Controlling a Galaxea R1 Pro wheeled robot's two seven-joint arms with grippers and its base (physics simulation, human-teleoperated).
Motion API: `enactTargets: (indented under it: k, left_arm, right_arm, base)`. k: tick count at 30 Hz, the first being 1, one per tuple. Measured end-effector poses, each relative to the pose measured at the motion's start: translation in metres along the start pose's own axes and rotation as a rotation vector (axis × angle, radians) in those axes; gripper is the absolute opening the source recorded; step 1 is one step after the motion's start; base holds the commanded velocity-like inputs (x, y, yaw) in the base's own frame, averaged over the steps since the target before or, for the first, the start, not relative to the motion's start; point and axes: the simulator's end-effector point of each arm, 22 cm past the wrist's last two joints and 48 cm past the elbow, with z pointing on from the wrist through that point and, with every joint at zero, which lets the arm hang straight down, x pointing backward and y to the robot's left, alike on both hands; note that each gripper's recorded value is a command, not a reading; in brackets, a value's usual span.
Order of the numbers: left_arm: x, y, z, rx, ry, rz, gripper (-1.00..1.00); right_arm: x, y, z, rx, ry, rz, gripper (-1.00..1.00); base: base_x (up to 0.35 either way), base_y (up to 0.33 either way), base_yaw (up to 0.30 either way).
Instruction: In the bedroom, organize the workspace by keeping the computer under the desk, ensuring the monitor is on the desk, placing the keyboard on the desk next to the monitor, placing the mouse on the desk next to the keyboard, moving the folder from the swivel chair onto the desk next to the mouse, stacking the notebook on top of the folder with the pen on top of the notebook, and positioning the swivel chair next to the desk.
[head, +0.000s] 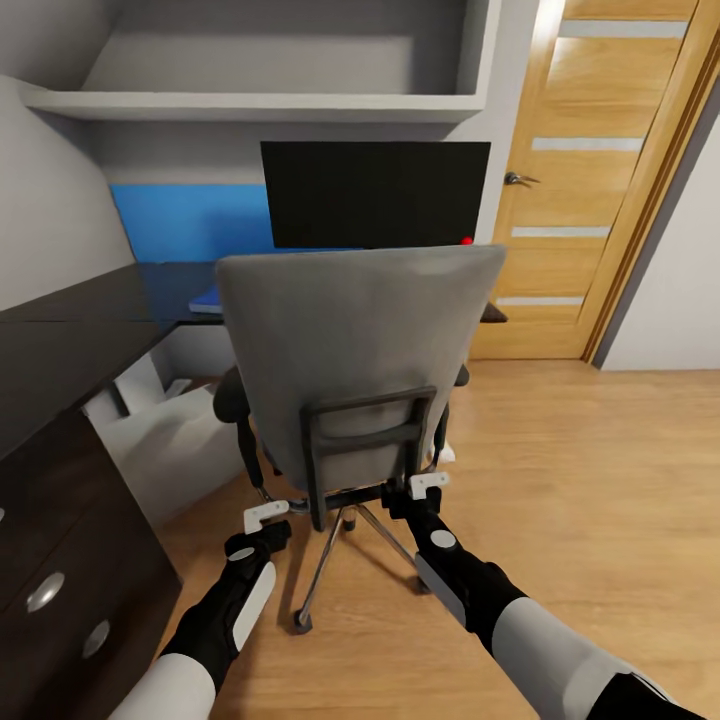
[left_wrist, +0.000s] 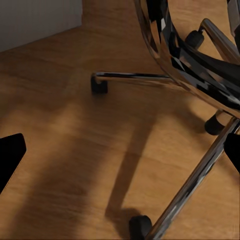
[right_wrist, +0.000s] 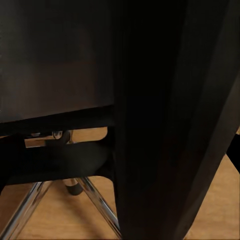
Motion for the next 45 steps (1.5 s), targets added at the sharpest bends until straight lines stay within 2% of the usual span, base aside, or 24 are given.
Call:
enactTargets:
  k: [21, 45]
  left_arm:
    - [0.0035, 0.0, 0.0005, -0.001, 0.007, 0.003, 1.0]
    - [0.0031, 0.0007, 0.0008, -0.001, 0.006, 0.003, 1.0]
  right_arm:
    - [0.0004, 0.0001, 0.0001, -0.002, 0.0, 0.0, 1.0]
    - [-0.0047, 0.0018, 0.0003, -0.006, -0.012, -0.007, 1.0]
  base:
    - [0.274, 0.028, 0.0]
    - [-0.032, 0.0, 0.0]
